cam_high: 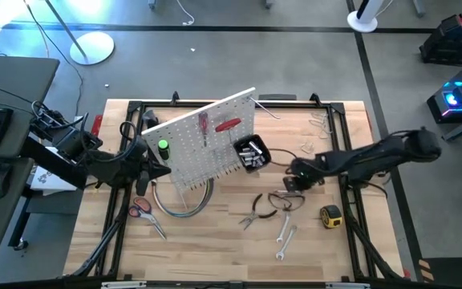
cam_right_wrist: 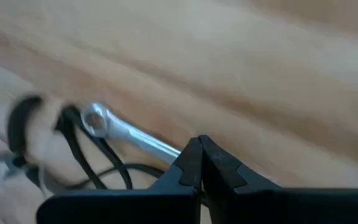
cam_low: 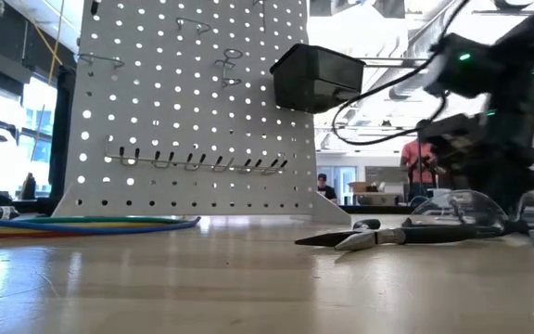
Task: Hang tools onto peg board
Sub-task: Hang the wrench on the peg board
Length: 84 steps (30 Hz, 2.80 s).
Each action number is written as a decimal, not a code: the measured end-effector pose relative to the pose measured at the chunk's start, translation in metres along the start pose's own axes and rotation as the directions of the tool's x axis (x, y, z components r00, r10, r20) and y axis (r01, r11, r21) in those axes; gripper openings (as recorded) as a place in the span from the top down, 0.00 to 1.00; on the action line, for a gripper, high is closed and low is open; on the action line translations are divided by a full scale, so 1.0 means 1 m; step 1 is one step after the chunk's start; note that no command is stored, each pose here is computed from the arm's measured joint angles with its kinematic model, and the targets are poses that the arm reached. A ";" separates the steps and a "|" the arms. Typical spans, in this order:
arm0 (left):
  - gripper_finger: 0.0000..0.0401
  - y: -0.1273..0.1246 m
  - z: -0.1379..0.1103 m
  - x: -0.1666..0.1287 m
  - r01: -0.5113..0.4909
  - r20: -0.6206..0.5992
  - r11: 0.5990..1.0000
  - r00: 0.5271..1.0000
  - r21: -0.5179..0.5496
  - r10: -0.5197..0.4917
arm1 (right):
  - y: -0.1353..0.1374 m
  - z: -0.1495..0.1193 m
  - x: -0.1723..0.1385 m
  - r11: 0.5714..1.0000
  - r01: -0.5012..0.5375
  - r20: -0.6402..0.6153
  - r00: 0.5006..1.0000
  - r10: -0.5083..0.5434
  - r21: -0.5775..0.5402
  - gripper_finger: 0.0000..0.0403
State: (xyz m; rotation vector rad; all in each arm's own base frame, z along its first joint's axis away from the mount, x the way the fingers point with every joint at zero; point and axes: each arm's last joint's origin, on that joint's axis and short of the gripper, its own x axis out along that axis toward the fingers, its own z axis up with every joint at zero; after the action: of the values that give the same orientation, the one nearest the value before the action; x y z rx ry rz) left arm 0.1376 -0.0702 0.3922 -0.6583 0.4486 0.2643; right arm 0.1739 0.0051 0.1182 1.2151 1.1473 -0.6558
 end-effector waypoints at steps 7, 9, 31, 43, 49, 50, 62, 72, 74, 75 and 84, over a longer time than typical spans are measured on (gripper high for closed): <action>1.00 0.000 0.000 0.000 -0.003 0.003 1.000 1.000 0.001 0.003 | -0.003 -0.029 -0.007 0.999 -0.021 -0.010 1.000 0.021 0.046 1.00; 1.00 0.000 0.000 0.000 -0.003 0.003 1.000 1.000 0.007 0.003 | -0.001 -0.036 -0.006 0.998 -0.030 -0.017 0.999 0.030 0.049 1.00; 1.00 0.000 0.000 0.000 -0.001 0.000 1.000 1.000 0.017 0.001 | 0.051 -0.059 -0.034 0.981 -0.162 0.279 0.942 0.187 -0.108 1.00; 1.00 0.000 0.000 0.000 0.002 -0.003 0.998 1.000 -0.059 -0.002 | 0.056 -0.044 -0.001 0.930 -0.035 0.138 0.986 0.091 -0.365 0.53; 1.00 0.000 0.000 0.000 0.002 -0.002 0.997 1.000 -0.077 -0.002 | 0.054 -0.034 0.001 0.948 -0.016 0.134 0.989 0.062 -0.317 0.44; 1.00 0.000 0.000 0.000 0.002 -0.002 0.997 1.000 -0.078 -0.002 | 0.054 -0.033 0.000 0.950 -0.019 0.137 0.988 0.065 -0.313 0.45; 1.00 0.000 0.000 0.000 -0.006 0.010 0.997 1.000 -0.079 0.006 | 0.050 -0.024 -0.001 0.936 0.031 0.156 0.987 0.026 -0.351 0.57; 1.00 -0.004 -0.004 0.007 -0.013 -0.027 0.996 1.000 -0.092 0.010 | 0.050 -0.029 0.002 0.921 0.031 0.128 0.992 0.020 -0.388 0.58; 1.00 -0.007 -0.007 0.011 -0.008 -0.066 0.997 0.998 -0.083 0.003 | 0.051 -0.029 0.006 0.921 0.032 0.129 0.991 0.020 -0.387 0.58; 1.00 -0.008 -0.008 0.013 -0.006 -0.082 0.997 0.997 -0.080 0.000 | 0.053 -0.028 0.009 0.921 0.024 0.126 0.992 0.027 -0.388 0.58; 1.00 -0.015 -0.018 0.019 0.007 -0.182 0.993 0.983 -0.119 -0.029 | 0.060 -0.029 0.020 0.893 0.144 0.131 0.987 -0.097 -0.426 0.59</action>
State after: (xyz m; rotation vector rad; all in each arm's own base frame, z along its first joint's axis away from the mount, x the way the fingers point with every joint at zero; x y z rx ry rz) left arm 0.1544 -0.0910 0.3786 -0.8059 0.6068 0.2146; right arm 0.2244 0.0525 0.1236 0.7238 1.2070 -0.5127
